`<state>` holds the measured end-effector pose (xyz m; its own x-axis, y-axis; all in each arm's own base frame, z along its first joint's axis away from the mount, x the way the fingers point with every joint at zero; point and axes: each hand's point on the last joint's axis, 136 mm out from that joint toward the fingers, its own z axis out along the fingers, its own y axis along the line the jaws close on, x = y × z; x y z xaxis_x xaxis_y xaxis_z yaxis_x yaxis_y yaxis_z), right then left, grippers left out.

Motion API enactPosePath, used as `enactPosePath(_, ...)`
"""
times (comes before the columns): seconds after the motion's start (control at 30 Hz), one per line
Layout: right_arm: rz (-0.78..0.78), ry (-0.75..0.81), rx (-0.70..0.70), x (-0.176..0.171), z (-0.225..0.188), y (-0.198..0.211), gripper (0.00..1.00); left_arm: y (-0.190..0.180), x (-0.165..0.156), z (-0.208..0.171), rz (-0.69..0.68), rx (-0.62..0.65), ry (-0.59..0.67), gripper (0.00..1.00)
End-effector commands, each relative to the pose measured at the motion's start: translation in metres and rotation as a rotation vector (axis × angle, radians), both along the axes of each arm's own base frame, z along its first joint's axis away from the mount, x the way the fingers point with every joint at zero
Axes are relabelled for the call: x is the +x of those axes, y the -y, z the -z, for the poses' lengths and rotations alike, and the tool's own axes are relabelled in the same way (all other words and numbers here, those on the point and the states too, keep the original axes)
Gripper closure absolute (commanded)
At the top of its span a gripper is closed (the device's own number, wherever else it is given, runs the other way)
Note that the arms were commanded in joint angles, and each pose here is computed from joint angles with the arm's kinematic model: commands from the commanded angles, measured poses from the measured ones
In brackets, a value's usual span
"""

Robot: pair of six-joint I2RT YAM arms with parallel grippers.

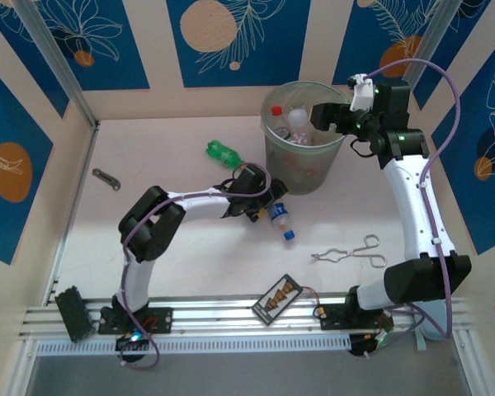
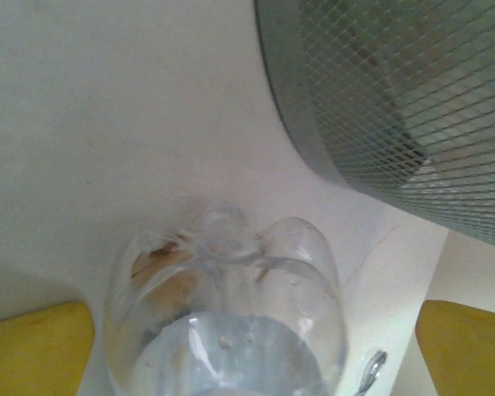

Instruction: Put the plastic bottles in the bin

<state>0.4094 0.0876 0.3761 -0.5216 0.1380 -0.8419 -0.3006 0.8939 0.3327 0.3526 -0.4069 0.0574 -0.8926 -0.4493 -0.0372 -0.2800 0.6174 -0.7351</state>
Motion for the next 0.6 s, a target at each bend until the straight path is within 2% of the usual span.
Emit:
enactPosePath(0.0, -0.007, 0.019, 0.023, -0.012, -0.01, 0.0, 0.05, 0.01, -0.012, 0.024, 0.004, -0.001, -0.063, 0.02)
enactPosePath(0.57, 0.018, -0.012, 0.026, -0.015, 0.007, 0.009, 0.05, 0.008, -0.016, 0.036, -0.027, -0.012, -0.089, 0.3)
